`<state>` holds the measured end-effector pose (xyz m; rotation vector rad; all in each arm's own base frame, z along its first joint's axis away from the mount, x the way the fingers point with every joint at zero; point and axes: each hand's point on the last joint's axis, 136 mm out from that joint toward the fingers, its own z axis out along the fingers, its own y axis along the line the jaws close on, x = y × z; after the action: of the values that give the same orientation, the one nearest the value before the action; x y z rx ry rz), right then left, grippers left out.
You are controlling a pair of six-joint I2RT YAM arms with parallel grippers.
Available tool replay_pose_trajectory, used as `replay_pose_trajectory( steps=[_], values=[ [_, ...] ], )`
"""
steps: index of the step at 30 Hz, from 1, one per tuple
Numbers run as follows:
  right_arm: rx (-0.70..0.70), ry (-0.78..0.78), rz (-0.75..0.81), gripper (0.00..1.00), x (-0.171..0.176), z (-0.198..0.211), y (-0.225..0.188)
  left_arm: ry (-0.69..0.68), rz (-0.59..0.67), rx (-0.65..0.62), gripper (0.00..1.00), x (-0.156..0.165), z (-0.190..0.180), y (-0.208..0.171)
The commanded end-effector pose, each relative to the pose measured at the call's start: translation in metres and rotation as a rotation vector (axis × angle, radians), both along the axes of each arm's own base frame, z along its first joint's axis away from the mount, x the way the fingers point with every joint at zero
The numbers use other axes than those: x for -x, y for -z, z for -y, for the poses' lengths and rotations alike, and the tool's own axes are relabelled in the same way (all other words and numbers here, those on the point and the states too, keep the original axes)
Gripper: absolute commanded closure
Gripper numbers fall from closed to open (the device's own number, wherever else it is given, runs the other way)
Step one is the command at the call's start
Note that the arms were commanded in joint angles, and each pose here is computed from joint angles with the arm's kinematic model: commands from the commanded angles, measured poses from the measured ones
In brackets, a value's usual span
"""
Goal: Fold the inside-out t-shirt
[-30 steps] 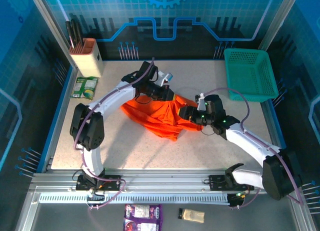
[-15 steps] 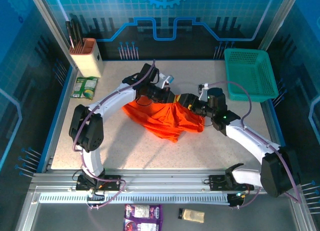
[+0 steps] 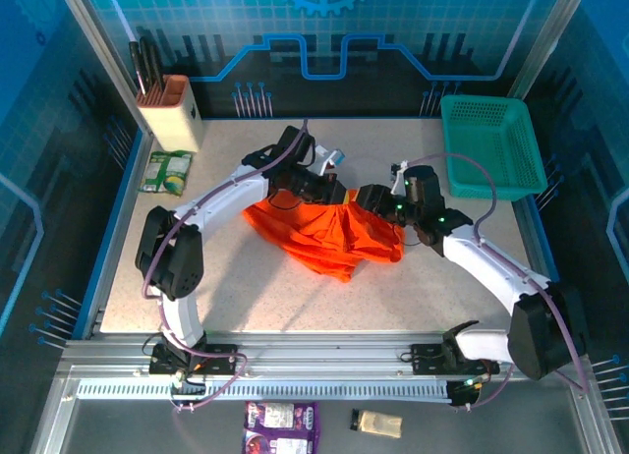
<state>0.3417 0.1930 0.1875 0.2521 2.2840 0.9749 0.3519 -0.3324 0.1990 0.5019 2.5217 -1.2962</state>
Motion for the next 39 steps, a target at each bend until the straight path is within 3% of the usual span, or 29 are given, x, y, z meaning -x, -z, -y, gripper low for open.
replay_pose_trajectory(
  steps=[1, 4, 13, 16, 20, 25, 32, 39],
  values=[
    [0.057, -0.001, 0.015, 0.46, -0.003, 0.012, -0.002, 0.033, 0.033, 0.043, 0.98, 0.012, 0.002, -0.022],
    [0.02, -0.059, 0.039, 0.47, -0.003, 0.001, -0.008, 0.032, 0.029, 0.039, 0.99, 0.012, 0.001, -0.021],
    [-0.102, -0.158, 0.119, 0.65, 0.0, -0.021, -0.038, 0.036, 0.028, 0.044, 0.98, 0.013, 0.004, -0.02],
    [-0.078, -0.152, 0.113, 0.75, 0.0, -0.018, -0.033, 0.042, 0.028, 0.045, 0.98, 0.015, 0.005, -0.02],
    [0.001, -0.113, 0.106, 1.0, -0.002, -0.007, -0.034, -0.007, 0.049, -0.065, 0.91, 0.009, -0.012, -0.008],
    [0.112, -0.052, 0.081, 1.0, 0.0, 0.014, -0.026, -0.22, 0.073, -0.2, 0.62, -0.011, -0.069, 0.003],
    [0.176, -0.03, 0.047, 1.0, 0.005, 0.028, -0.015, -0.616, -0.091, -0.369, 0.58, -0.019, -0.174, 0.064],
    [0.158, -0.034, 0.035, 1.0, 0.004, 0.026, -0.011, -0.776, -0.306, -0.589, 0.54, -0.008, -0.195, 0.132]
  ],
)
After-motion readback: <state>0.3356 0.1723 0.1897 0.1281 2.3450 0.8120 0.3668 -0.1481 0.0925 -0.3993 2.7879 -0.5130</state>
